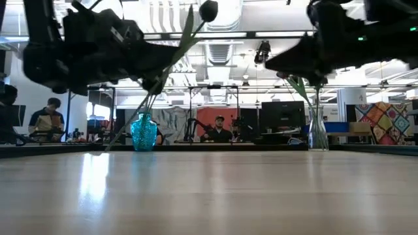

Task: Sort flowers into vase by color
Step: Put the black flower into the transparent vase

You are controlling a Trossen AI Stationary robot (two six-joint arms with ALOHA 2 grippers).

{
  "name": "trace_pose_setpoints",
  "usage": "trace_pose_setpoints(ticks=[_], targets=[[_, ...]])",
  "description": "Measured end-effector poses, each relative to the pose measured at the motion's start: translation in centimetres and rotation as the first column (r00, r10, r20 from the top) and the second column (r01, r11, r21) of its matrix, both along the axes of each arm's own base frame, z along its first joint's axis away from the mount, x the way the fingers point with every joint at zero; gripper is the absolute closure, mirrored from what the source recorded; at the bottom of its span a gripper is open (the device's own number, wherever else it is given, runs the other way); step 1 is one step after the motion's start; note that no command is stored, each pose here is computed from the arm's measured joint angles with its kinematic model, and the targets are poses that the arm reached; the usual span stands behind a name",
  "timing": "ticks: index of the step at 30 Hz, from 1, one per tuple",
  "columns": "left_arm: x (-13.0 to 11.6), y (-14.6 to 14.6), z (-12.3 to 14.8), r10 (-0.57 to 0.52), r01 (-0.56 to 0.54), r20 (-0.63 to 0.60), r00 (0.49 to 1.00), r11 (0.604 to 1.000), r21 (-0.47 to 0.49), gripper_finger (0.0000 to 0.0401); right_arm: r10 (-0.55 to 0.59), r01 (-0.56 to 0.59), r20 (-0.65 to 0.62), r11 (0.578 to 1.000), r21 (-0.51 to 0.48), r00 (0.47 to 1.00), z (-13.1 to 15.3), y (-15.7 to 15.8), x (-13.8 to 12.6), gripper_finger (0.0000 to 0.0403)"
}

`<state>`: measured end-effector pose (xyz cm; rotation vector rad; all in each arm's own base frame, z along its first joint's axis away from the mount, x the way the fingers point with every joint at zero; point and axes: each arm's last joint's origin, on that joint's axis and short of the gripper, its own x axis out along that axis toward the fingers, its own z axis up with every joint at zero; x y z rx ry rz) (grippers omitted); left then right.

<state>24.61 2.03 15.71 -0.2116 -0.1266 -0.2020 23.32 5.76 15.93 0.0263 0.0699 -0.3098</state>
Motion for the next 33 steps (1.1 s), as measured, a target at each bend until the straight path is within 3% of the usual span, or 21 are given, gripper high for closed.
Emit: trace_pose_setpoints(ticks=[4,10,18,27,33], targets=[[1.4,1.1,0.6,-0.033,0.030,0.037,0.999,0.998,0.058,0.0401,0.061,-0.061,0.119,0.998,0.000,0.991,0.3,-0.7,2.3,0.0367],[3.9,3.4,1.5,-0.088,0.080,0.081,0.993,0.992,0.097,0.0401,0.078,-0.078,0.293,0.997,-0.013,0.953,1.9,-1.6,5.1,0.0293],[6.6,5.8,1.9,-0.177,0.168,0.096,0.980,0.982,0.091,0.0401,0.040,-0.028,0.339,0.999,-0.042,0.940,4.1,-2.0,7.1,0.0223],[7.0,6.8,2.3,-0.198,0.186,0.113,0.974,0.976,0.113,0.0401,-0.098,0.112,0.319,0.993,-0.025,0.943,4.7,-3.0,8.0,0.0223],[6.7,7.2,2.3,-0.193,0.178,0.122,0.974,0.976,0.122,0.0401,-0.099,0.121,0.318,0.991,-0.051,0.943,5.4,-3.0,8.6,0.0261]])
